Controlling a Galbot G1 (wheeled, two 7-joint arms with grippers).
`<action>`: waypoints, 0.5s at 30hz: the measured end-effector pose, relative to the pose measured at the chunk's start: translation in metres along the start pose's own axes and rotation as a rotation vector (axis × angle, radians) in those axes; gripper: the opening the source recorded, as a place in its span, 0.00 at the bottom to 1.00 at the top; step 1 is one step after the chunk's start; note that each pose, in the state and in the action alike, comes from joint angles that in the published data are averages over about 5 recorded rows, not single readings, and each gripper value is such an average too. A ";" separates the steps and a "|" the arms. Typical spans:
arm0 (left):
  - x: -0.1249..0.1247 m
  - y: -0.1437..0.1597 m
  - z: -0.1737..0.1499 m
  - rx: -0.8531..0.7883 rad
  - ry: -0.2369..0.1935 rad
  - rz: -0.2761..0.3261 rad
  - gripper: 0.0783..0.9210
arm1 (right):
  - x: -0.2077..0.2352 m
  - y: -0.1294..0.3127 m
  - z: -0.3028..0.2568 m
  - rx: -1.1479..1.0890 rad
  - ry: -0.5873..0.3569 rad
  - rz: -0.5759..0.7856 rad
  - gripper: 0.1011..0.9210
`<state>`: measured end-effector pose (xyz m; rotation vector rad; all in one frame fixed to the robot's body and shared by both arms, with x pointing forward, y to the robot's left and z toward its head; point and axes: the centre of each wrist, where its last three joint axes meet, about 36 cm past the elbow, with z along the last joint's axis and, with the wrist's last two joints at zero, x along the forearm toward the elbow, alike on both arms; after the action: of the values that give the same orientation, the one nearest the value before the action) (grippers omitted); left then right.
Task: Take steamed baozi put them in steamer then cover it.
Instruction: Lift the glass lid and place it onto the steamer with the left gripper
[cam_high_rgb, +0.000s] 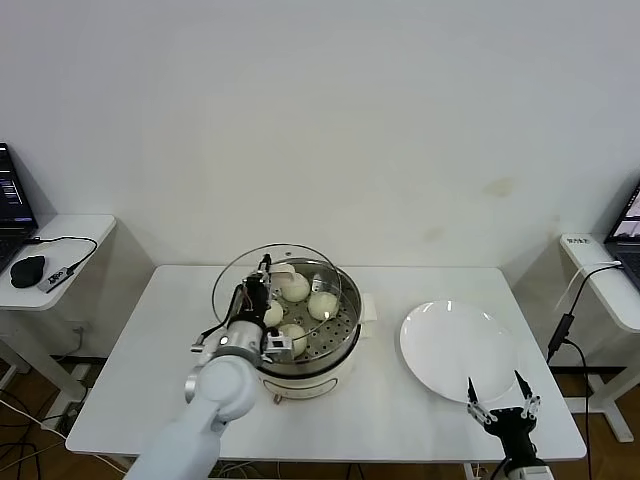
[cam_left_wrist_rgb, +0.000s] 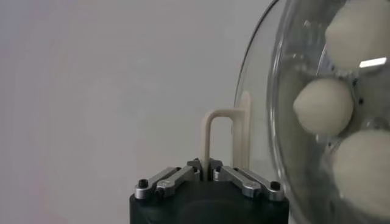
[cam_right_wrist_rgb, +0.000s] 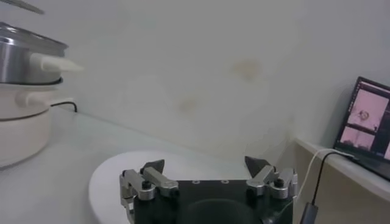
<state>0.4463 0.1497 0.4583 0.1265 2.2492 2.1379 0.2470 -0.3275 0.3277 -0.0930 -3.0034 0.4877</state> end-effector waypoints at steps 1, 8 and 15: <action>0.000 -0.001 -0.003 0.000 -0.001 0.003 0.08 | 0.000 0.000 0.000 0.001 0.000 0.000 0.88; 0.004 -0.006 -0.017 0.001 -0.011 0.015 0.08 | 0.000 0.002 0.000 0.003 -0.001 -0.003 0.88; 0.008 -0.011 -0.026 0.003 -0.020 0.026 0.08 | 0.000 0.004 0.000 0.002 -0.001 -0.007 0.88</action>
<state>0.4357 0.1244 0.4484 0.1779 2.2527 2.1353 0.2472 -0.3243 0.3263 -0.0827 -3.0033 0.4910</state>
